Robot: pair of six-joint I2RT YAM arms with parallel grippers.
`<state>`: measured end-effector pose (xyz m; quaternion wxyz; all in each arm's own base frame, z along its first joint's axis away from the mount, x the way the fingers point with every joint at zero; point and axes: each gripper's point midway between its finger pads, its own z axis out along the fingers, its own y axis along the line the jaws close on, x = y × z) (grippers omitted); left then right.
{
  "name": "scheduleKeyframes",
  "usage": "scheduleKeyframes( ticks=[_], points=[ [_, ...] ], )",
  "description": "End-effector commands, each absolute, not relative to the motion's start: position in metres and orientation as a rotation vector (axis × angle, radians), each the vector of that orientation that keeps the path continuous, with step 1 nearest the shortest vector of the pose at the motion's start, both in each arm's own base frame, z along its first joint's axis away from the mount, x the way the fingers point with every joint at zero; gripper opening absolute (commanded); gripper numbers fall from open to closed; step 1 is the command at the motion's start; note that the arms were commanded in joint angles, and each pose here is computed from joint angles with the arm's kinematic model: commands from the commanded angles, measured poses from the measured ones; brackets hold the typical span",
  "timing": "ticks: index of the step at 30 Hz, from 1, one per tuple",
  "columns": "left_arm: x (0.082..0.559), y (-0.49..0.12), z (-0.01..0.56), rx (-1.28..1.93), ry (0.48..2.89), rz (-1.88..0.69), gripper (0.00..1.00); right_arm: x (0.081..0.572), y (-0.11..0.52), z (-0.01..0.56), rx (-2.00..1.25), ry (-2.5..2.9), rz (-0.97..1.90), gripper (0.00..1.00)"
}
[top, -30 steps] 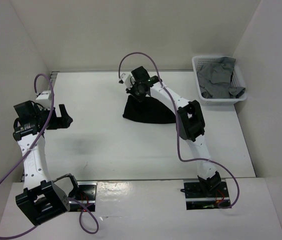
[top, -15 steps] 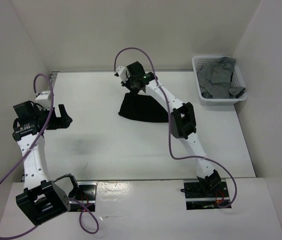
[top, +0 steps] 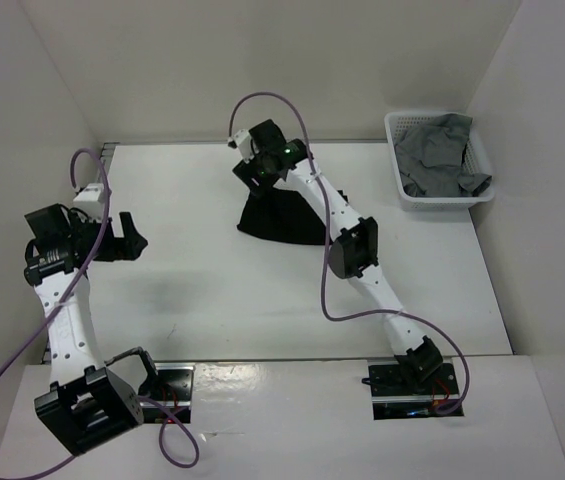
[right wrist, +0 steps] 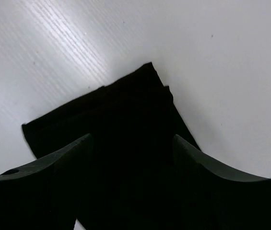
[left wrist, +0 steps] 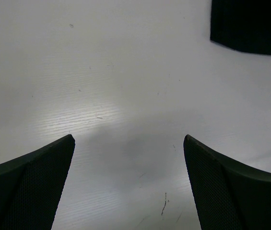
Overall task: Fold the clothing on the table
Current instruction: Fold the skirt
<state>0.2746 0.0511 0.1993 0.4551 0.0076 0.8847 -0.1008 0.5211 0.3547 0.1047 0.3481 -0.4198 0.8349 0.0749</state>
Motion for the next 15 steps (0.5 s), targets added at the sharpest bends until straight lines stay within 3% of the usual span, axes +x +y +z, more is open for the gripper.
scheduleKeyframes(
  ticks=[1, 9, 11, 12, 15],
  points=[
    [0.269, 0.026, 0.213, 0.212, 2.132, -0.313, 1.0, 0.502, 0.316, 0.202, -0.945, 2.17, 0.387, 0.72],
    [0.292, -0.044, 0.203, 0.485, 2.254, -0.478, 0.97, 0.477, 0.24, 0.185, -0.858, 2.422, 0.527, 0.67],
    [0.299, -0.069, 0.184, 0.562, 2.319, -0.553, 0.94, 0.478, 0.23, 0.206, -0.83, 2.365, 0.483, 0.67],
    [0.302, -0.077, 0.18, 0.572, 2.34, -0.582, 0.94, 0.465, 0.223, 0.177, -0.816, 2.45, 0.473, 0.67],
    [0.316, -0.106, 0.164, 0.637, 2.389, -0.68, 0.93, 0.456, 0.212, 0.188, -0.773, 2.342, 0.34, 0.72]
  ],
)
